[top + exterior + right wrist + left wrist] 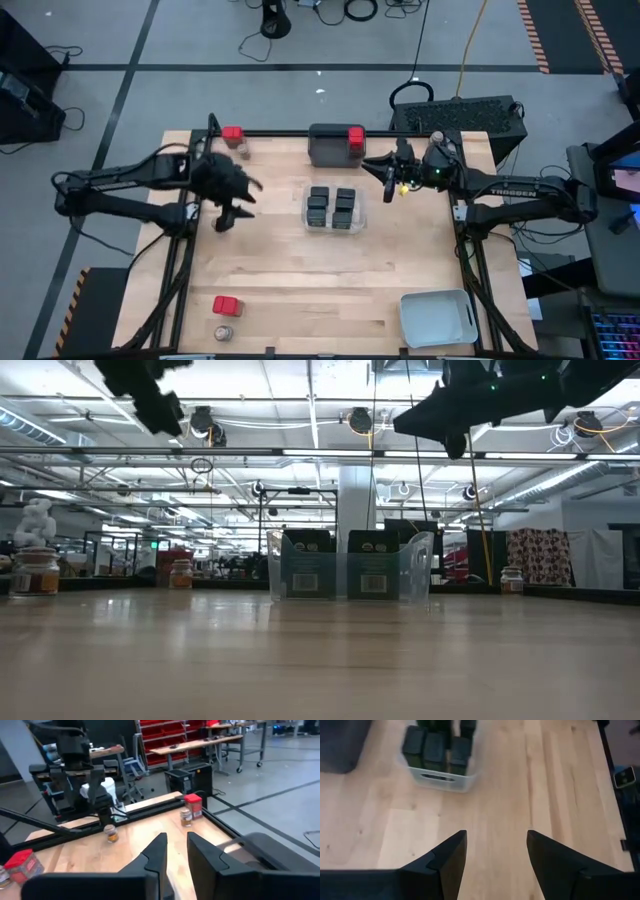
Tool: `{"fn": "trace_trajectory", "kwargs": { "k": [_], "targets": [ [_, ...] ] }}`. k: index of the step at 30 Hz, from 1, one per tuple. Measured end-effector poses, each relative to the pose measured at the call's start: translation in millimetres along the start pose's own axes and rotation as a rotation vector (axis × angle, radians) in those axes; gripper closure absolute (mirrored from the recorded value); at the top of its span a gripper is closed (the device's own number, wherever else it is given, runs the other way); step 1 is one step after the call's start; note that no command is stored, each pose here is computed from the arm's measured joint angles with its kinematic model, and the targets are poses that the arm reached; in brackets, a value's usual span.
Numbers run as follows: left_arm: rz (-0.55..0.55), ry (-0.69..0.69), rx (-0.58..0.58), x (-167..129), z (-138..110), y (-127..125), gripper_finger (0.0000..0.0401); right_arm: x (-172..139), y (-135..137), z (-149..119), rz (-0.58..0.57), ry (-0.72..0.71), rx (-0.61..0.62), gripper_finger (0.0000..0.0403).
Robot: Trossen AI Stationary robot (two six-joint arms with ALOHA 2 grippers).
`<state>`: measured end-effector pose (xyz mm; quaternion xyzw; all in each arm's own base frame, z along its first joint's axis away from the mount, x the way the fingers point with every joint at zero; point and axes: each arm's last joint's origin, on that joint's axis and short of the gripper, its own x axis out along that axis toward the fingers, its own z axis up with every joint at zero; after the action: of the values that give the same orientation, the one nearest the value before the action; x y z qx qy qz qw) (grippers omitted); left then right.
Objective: Sort spices by type
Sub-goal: Put the red seasoning bottle into the gray bin
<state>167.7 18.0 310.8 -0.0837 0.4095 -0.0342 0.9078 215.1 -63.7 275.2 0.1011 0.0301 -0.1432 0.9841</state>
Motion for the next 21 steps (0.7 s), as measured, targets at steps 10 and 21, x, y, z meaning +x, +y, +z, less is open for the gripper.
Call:
{"fn": "trace_trajectory", "kwargs": {
  "k": [10,21],
  "targets": [
    [-0.06,0.037,0.107,6.6,-8.1,-46.9,0.0189,0.6,22.0,4.1,0.106,-0.078,-0.032,0.0301],
    [-0.145,0.005,0.029,21.0,-6.3,-88.7,0.0189,0.6,24.5,-9.9,0.098,0.059,-0.033,0.0279]
  ]
}}
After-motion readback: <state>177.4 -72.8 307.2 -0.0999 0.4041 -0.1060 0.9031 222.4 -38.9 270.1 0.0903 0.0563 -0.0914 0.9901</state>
